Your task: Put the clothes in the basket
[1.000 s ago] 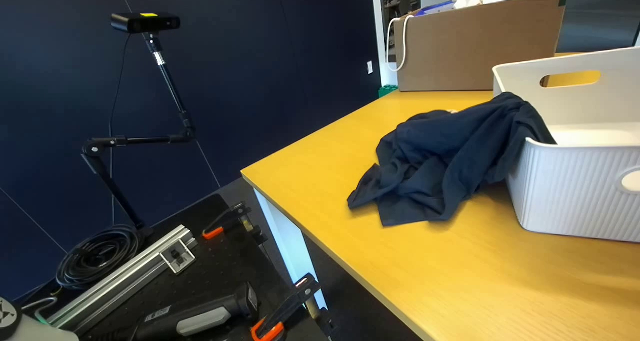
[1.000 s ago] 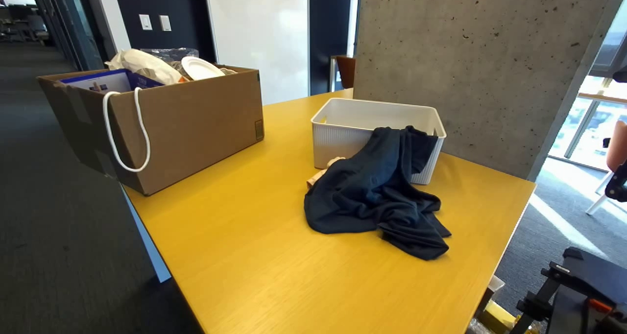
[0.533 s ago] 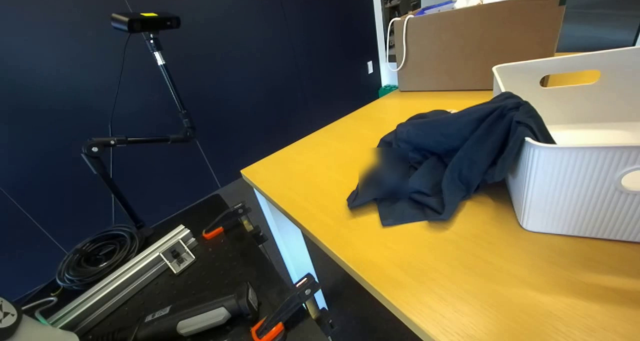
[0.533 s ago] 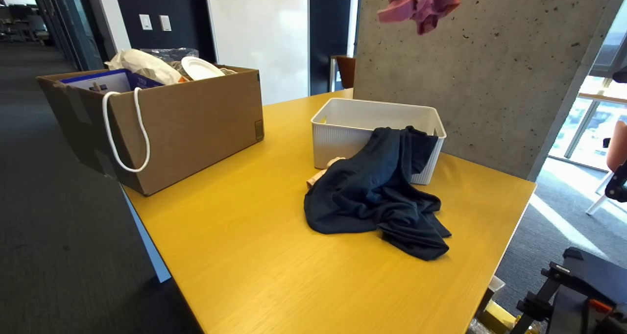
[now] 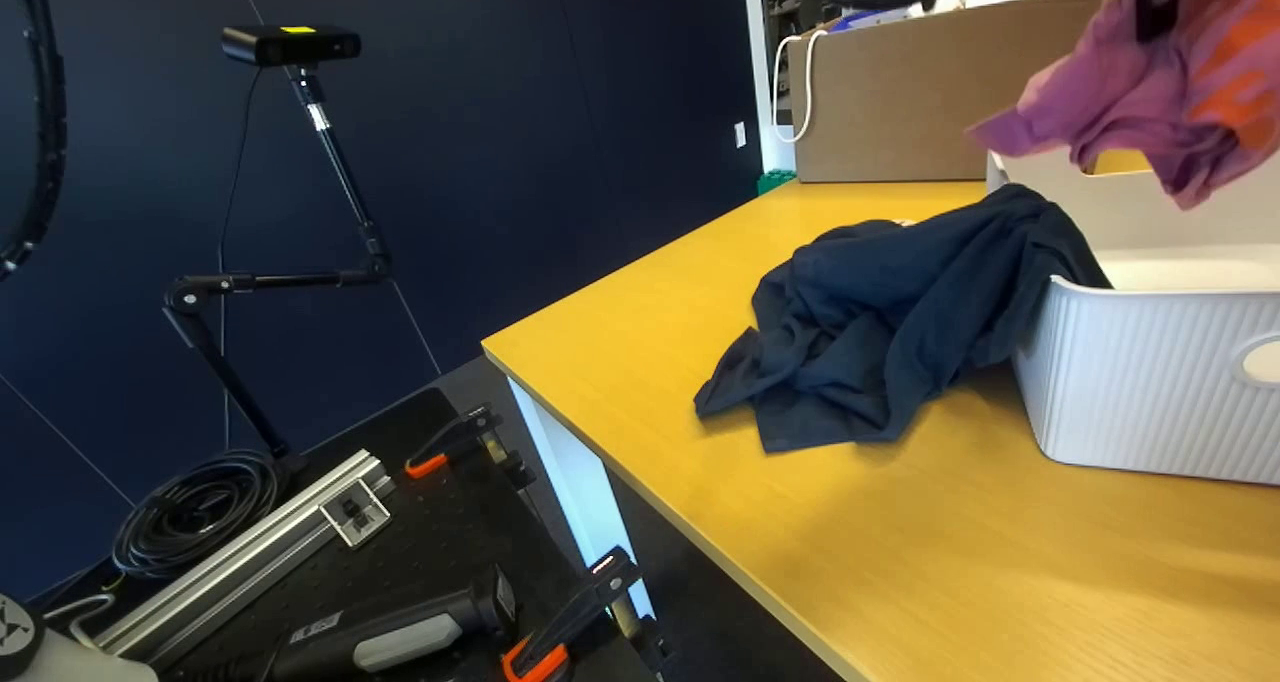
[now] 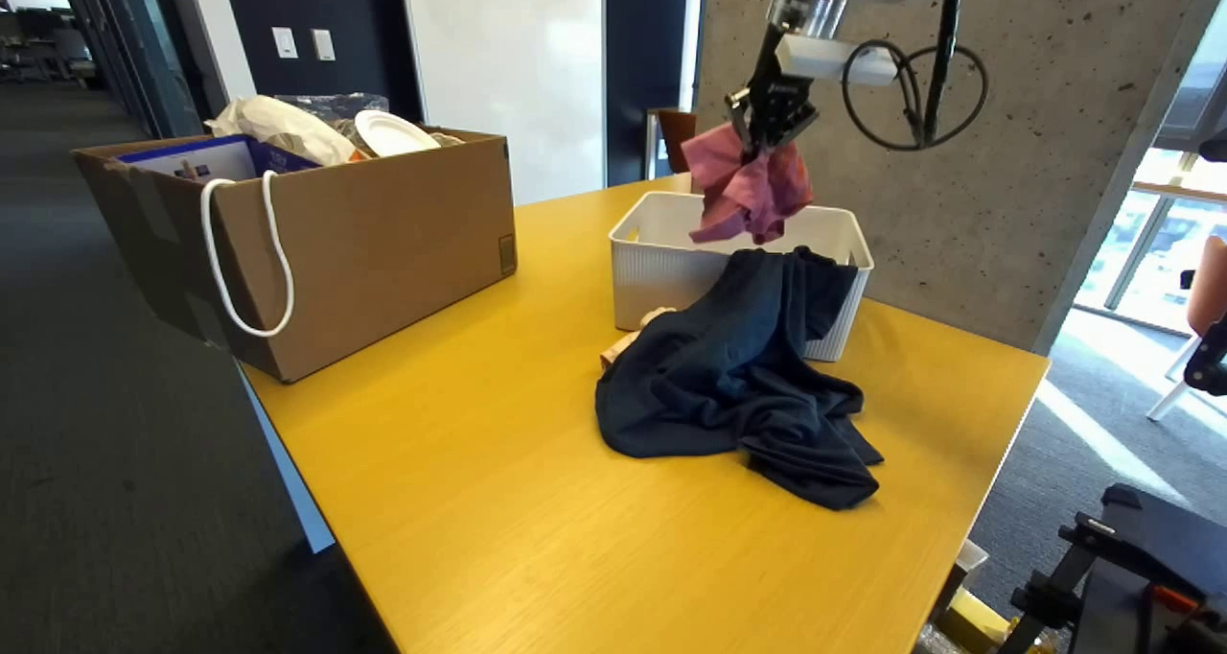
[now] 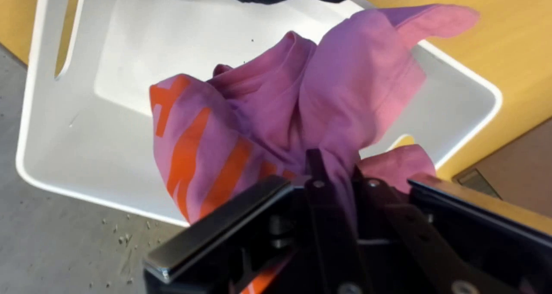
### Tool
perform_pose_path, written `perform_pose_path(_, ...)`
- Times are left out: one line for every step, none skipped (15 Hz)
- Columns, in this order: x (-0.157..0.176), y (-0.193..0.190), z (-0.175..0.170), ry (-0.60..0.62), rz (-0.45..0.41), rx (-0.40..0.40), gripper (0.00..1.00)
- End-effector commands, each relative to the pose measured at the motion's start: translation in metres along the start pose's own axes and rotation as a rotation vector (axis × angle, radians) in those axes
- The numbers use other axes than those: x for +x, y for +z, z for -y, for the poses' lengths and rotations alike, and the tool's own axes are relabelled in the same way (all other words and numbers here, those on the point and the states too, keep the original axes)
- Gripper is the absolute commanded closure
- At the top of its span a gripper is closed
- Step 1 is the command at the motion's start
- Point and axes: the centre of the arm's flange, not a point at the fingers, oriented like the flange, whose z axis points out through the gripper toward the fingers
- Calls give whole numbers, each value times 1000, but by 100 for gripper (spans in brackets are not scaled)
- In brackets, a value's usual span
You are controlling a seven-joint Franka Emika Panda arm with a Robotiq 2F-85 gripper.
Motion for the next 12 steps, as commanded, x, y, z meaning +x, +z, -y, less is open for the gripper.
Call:
perform_pose_path(38, 52, -4, -16, 58, 14, 97)
perform_pose_path(30, 71, 0, -30, 74, 16, 97)
perform_pose_path(17, 77, 5, -49, 91, 22, 97)
perform_pose_path(6, 81, 14, -68, 104, 26, 97)
perform_pose_path(-4, 84, 23, -92, 119, 37, 97)
perform_pose_path(-14, 86, 34, -112, 133, 47, 97)
perform_pose_path(-19, 91, 44, -133, 147, 54, 97)
perform_pose_path(-22, 93, 54, -136, 154, 55, 79)
perform_pose_path(-25, 91, 60, -133, 147, 50, 64)
perform_pose_path(-28, 81, 62, -135, 148, 41, 57)
perform_pose_path(-30, 63, 59, -125, 112, 19, 50)
perform_pose_path(-30, 48, 57, -110, 83, 10, 44)
